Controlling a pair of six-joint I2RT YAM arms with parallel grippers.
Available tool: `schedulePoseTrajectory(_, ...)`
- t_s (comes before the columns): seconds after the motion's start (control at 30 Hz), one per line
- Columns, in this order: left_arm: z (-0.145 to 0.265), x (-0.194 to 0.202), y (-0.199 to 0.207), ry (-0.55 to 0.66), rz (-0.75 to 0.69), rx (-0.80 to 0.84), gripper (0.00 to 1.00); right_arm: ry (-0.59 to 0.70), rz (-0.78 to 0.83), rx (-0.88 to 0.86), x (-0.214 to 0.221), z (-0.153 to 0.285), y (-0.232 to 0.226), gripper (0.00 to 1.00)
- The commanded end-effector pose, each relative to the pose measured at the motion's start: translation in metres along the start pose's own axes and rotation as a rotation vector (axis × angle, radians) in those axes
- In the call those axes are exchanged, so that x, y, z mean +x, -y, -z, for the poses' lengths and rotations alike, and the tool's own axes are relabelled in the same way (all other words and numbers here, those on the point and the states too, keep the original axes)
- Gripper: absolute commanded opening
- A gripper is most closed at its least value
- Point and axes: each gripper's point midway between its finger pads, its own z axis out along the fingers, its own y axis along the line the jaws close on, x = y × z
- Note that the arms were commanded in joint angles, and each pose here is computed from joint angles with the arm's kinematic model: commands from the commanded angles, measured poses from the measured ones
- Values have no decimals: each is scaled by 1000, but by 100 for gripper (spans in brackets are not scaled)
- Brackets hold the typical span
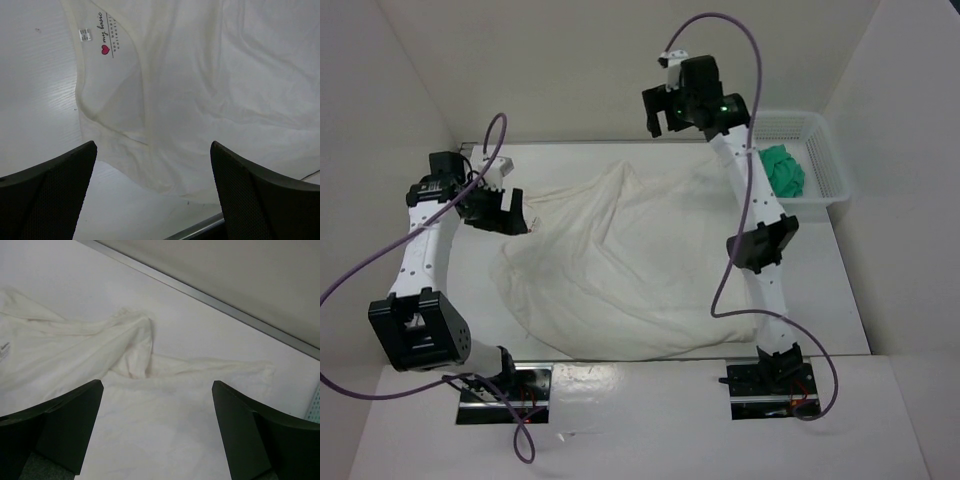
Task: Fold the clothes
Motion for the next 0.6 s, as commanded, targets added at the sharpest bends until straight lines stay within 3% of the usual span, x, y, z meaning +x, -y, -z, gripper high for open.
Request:
schedulePoseTrajectory(0.0, 2, 14, -12, -98, -72, -77, 100, -223, -104, -157, 50, 39, -5, 98)
schedulePoseTrajectory(0.07, -3, 24, -22, -146, -113, -123, 97, -320, -97, -176, 82, 35, -8, 98)
schedulePoseTrajectory(0.13, -5, 31, -37, -178, -142, -190, 90, -293, -92, -166, 78, 51, -7, 98)
schedulePoseTrajectory(0.17, -9, 43, -39, -213, -156, -187, 88, -393, -103, -156, 123, 45, -8, 98)
schedulePoseTrajectory(0.2, -14, 47, -39, -229, -170, -185, 88, -289, -102, -122, 109, 38, -3, 98)
schedulePoseTrajectory(0.23, -17, 49, -40, -242, -166, -180, 88, -221, -88, -64, 95, 61, 7, 98)
schedulePoseTrajectory(0.27, -19, 55, -39, -255, -161, -174, 88, -281, -103, -48, 128, 59, 6, 98)
schedulePoseTrajectory(0.33, -32, 59, -32, -276, -173, -137, 88, -258, -113, -23, 133, 65, 9, 98)
schedulePoseTrajectory(0.37, -36, 64, -29, -291, -162, -127, 88, -314, -127, -24, 160, 63, 6, 98)
schedulePoseTrajectory(0.57, -66, 49, -20, -291, -134, -107, 88, -411, -157, 4, 223, 57, 1, 98)
